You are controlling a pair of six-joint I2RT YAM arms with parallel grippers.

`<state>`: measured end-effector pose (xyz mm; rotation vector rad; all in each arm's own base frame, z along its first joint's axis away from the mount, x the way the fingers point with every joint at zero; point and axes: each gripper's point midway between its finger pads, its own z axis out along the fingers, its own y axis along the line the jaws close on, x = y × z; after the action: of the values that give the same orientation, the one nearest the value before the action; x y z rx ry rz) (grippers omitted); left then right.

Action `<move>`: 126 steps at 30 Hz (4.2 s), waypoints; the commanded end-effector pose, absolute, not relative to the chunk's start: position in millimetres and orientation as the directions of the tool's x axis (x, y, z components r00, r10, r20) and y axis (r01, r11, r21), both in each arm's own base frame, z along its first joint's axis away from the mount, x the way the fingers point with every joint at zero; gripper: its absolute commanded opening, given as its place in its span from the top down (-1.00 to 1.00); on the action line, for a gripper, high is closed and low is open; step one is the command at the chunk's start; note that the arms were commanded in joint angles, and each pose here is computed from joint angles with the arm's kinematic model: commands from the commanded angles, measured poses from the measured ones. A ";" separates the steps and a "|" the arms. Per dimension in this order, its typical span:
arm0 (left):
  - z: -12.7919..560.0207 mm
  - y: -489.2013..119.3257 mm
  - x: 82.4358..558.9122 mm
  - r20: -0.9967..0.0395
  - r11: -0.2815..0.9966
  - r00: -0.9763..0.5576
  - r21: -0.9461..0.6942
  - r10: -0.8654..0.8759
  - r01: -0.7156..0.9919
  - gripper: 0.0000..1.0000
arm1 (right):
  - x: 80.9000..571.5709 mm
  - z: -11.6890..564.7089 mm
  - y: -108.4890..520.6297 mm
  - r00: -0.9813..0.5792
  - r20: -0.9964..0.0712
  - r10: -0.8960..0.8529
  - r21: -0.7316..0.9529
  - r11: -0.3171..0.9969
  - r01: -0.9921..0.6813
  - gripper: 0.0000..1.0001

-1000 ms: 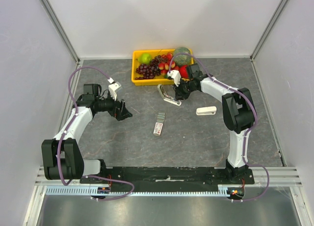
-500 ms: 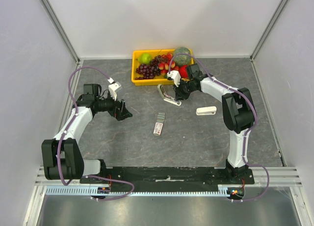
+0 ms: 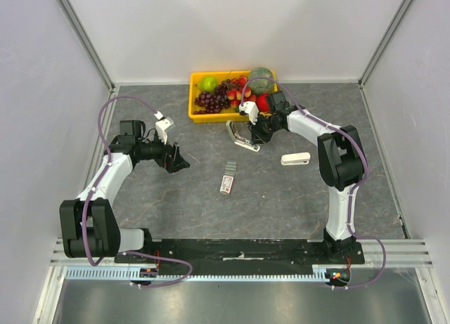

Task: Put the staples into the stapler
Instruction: Install the staple into the stapler, then move the stapler to the center of the board.

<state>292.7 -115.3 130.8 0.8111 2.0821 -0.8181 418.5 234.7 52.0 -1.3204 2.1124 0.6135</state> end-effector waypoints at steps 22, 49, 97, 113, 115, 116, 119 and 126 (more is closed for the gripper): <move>134.1 -116.9 295.3 -0.825 0.579 -0.494 -0.268 0.274 0.770 -0.99 | 424.7 65.6 240.2 -0.320 -0.702 -0.637 0.074 0.382 -0.921 0.48; 133.0 -116.7 294.7 -0.823 0.580 -0.497 -0.270 0.275 0.768 -0.99 | 429.7 90.6 242.3 -0.286 -0.733 -0.617 0.035 0.386 -0.922 0.37; 157.5 -140.3 326.4 -0.902 0.467 -0.405 -0.296 0.150 0.833 -0.99 | 419.4 65.0 234.2 -0.155 -0.794 -0.587 -0.117 0.399 -0.910 0.08; 161.7 -144.9 334.2 -0.914 0.450 -0.382 -0.286 0.137 0.846 -0.99 | 420.4 48.0 241.1 -0.170 -0.720 -0.673 -0.129 0.370 -0.920 0.34; 163.6 -145.9 336.6 -0.916 0.443 -0.377 -0.284 0.135 0.850 -0.99 | 418.9 46.7 239.8 -0.170 -0.710 -0.684 -0.129 0.364 -0.922 0.37; 163.9 -146.9 336.9 -0.916 0.438 -0.377 -0.287 0.134 0.852 -0.99 | 418.2 43.3 238.1 -0.178 -0.703 -0.689 -0.123 0.365 -0.923 0.37; 165.5 -147.5 338.5 -0.916 0.432 -0.381 -0.295 0.125 0.852 -0.98 | 415.7 40.7 235.7 -0.178 -0.689 -0.702 -0.125 0.358 -0.926 0.41; 167.0 -149.7 342.9 -0.930 0.418 -0.347 -0.269 0.122 0.868 -0.91 | 404.3 40.7 234.1 -0.131 -0.668 -0.733 -0.127 0.286 -0.950 0.99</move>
<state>334.9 -144.1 151.5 0.8316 1.8326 -0.9976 413.7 233.6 37.9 -1.4162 1.9445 0.4276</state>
